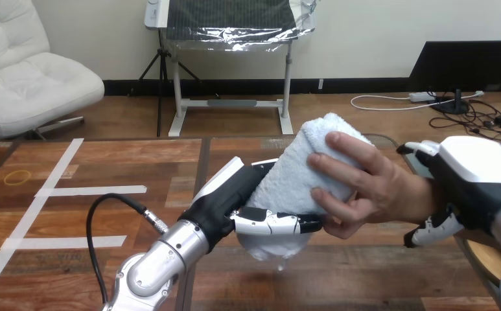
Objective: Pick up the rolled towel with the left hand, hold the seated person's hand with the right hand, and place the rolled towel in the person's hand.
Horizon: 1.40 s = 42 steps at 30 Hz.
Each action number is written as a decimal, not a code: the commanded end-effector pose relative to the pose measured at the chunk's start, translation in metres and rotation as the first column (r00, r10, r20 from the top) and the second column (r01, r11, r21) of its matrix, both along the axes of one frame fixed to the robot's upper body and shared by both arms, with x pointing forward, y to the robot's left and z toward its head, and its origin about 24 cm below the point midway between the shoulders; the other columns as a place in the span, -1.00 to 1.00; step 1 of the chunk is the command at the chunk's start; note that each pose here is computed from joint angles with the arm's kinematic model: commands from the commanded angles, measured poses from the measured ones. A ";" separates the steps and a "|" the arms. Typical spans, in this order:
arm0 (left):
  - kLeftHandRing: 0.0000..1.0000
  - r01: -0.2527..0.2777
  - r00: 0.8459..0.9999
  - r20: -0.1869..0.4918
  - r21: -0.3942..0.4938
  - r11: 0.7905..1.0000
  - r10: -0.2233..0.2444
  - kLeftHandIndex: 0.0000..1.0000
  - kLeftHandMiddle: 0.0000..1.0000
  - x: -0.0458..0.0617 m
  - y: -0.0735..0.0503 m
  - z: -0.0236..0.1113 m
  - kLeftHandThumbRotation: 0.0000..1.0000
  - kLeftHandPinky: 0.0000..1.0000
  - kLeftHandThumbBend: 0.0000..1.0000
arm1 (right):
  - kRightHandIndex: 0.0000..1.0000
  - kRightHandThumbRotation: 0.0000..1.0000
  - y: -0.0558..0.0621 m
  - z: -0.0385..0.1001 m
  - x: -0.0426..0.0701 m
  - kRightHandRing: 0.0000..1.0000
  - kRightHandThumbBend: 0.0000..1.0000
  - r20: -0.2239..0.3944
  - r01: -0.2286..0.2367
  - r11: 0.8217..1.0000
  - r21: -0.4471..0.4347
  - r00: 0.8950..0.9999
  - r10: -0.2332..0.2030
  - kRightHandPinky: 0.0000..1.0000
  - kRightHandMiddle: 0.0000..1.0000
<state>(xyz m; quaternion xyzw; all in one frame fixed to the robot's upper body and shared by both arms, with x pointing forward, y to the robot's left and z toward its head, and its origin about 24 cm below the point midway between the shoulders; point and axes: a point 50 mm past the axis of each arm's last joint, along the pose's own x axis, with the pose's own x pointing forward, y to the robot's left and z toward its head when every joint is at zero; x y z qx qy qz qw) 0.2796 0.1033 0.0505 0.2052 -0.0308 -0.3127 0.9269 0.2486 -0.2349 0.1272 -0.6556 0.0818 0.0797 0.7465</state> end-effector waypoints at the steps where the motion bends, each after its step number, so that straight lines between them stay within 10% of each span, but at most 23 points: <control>1: 0.61 -0.012 0.996 0.087 0.000 1.000 0.012 0.78 0.70 0.004 0.012 0.022 -0.42 0.44 0.35 | 0.83 -1.00 -0.002 0.027 -0.004 0.89 0.65 0.111 0.003 1.000 0.007 0.994 -0.004 0.67 0.93; 42: 0.64 -0.254 0.952 0.145 -0.110 0.961 0.268 0.73 0.67 -0.021 0.096 0.020 -0.46 0.61 0.37 | 0.78 -1.00 0.005 0.070 -0.060 0.90 0.61 0.280 0.003 0.986 0.164 0.959 -0.049 0.66 0.90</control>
